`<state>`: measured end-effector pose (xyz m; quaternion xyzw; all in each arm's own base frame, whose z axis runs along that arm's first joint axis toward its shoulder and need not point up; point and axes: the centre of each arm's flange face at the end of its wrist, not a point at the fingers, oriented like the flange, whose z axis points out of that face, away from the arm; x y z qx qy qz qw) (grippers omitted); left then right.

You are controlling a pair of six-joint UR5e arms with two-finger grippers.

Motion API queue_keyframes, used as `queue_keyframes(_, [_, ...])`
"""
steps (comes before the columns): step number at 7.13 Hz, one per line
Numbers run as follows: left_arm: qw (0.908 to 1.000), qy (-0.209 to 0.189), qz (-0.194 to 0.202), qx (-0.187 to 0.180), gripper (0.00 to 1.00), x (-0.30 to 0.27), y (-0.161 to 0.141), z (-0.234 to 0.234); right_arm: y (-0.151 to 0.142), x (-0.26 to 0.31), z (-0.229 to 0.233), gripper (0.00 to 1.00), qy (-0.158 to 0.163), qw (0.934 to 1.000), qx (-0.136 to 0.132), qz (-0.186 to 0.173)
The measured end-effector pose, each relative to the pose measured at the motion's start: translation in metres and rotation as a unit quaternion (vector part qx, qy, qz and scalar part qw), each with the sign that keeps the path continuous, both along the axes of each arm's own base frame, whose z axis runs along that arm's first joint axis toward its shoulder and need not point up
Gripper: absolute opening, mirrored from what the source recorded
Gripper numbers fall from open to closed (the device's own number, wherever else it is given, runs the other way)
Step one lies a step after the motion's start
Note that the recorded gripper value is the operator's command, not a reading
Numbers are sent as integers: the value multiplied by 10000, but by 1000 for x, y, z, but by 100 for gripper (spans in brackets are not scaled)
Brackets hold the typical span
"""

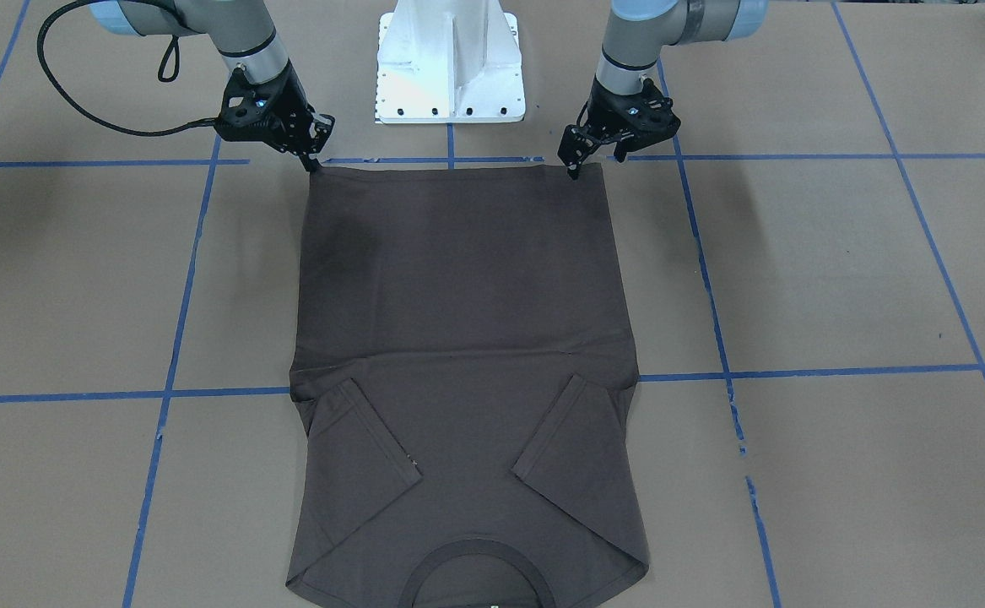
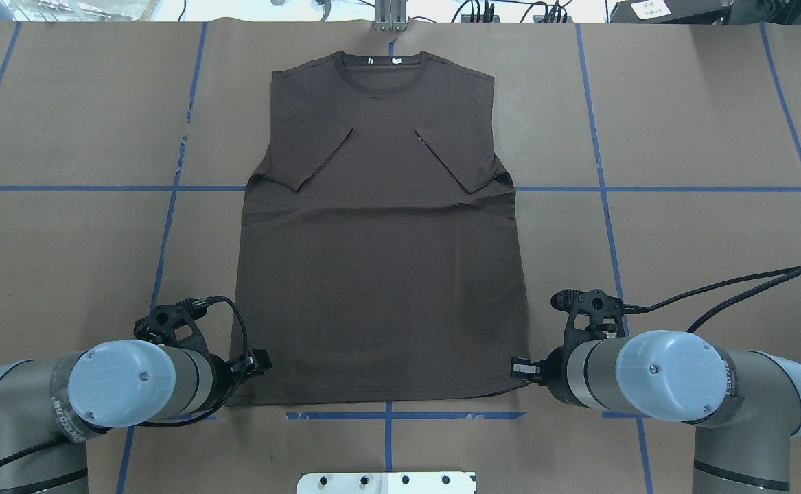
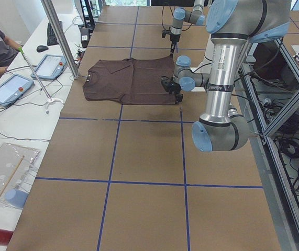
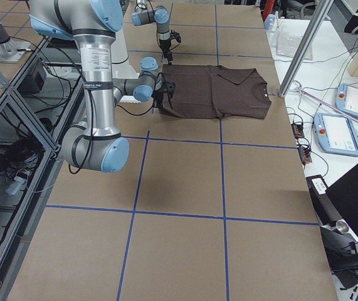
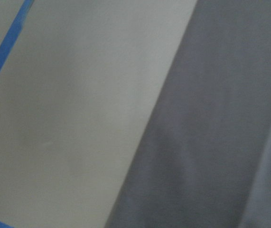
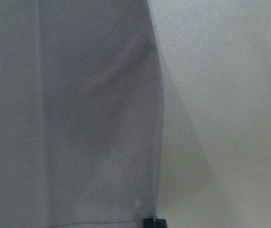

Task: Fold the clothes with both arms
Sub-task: 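Move the left gripper to the other hem corner and grasp both hem corners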

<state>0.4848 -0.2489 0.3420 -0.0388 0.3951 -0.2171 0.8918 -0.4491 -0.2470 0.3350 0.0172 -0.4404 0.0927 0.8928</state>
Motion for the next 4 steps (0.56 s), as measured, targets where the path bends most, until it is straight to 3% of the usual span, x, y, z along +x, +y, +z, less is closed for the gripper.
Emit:
queue_keyframes(2, [9999, -112, 52, -36, 95, 8, 6, 10, -1, 1, -1, 0, -6, 10000, 2, 12])
queue_keyframes(4, [9998, -164, 93, -48, 84, 13, 10, 15, -2, 2, -1, 0, -10, 10000, 1, 19])
